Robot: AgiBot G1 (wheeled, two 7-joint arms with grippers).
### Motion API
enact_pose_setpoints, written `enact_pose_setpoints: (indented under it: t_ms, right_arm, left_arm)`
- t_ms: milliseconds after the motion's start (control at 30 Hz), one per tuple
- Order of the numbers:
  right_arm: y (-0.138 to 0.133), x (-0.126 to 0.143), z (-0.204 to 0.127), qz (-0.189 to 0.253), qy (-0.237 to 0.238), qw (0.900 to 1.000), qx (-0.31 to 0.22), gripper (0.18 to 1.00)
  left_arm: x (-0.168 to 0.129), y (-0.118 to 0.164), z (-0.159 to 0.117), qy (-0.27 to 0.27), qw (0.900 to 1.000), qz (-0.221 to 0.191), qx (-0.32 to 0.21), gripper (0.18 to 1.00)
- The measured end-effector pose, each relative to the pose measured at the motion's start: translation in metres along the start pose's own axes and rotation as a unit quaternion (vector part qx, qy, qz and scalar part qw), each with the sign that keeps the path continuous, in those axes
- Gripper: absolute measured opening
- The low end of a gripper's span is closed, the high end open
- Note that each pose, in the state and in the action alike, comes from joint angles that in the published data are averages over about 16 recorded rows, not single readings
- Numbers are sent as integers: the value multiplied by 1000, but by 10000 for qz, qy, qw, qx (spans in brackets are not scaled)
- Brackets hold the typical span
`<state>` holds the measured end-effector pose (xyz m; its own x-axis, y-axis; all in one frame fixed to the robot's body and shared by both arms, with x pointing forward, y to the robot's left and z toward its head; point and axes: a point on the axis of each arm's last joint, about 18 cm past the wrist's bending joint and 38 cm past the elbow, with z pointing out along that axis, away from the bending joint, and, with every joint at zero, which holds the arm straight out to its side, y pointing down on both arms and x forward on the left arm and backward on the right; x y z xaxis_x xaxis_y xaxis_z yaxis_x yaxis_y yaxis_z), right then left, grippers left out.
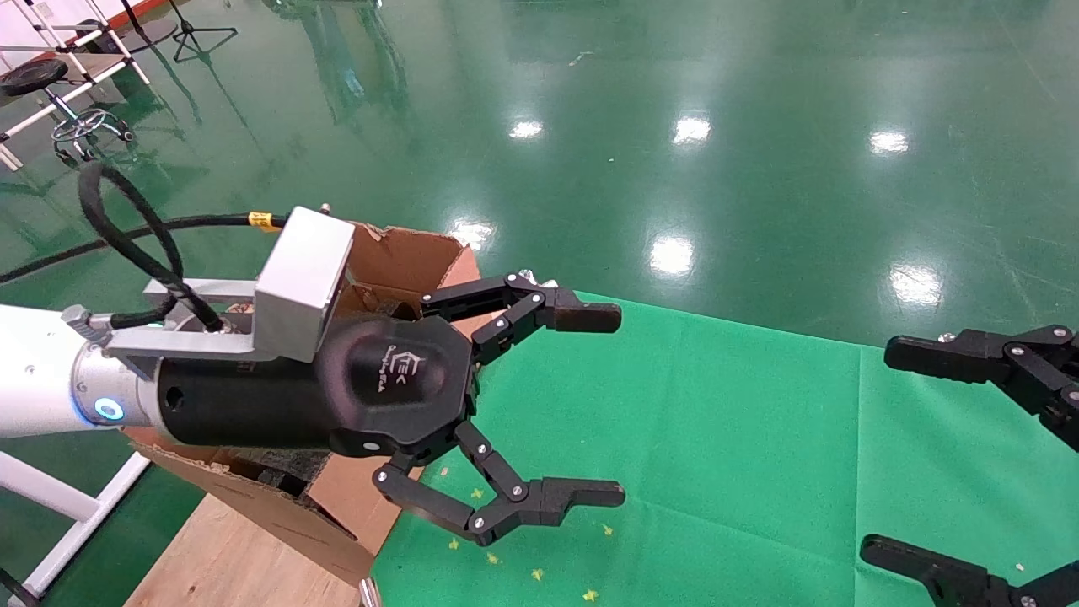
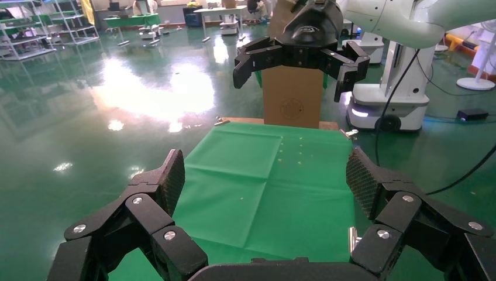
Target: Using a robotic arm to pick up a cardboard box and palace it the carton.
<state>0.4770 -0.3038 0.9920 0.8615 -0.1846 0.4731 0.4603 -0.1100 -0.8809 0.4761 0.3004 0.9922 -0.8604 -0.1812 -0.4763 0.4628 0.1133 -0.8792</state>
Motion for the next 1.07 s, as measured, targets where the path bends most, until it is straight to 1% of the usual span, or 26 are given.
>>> enact_pose_setpoints:
  t_ms: [1067]
  right_arm:
    - [0,0,0,0,0,10000,0,1001]
  left_arm:
    - [0,0,0,-1,10000,1,-1,1000]
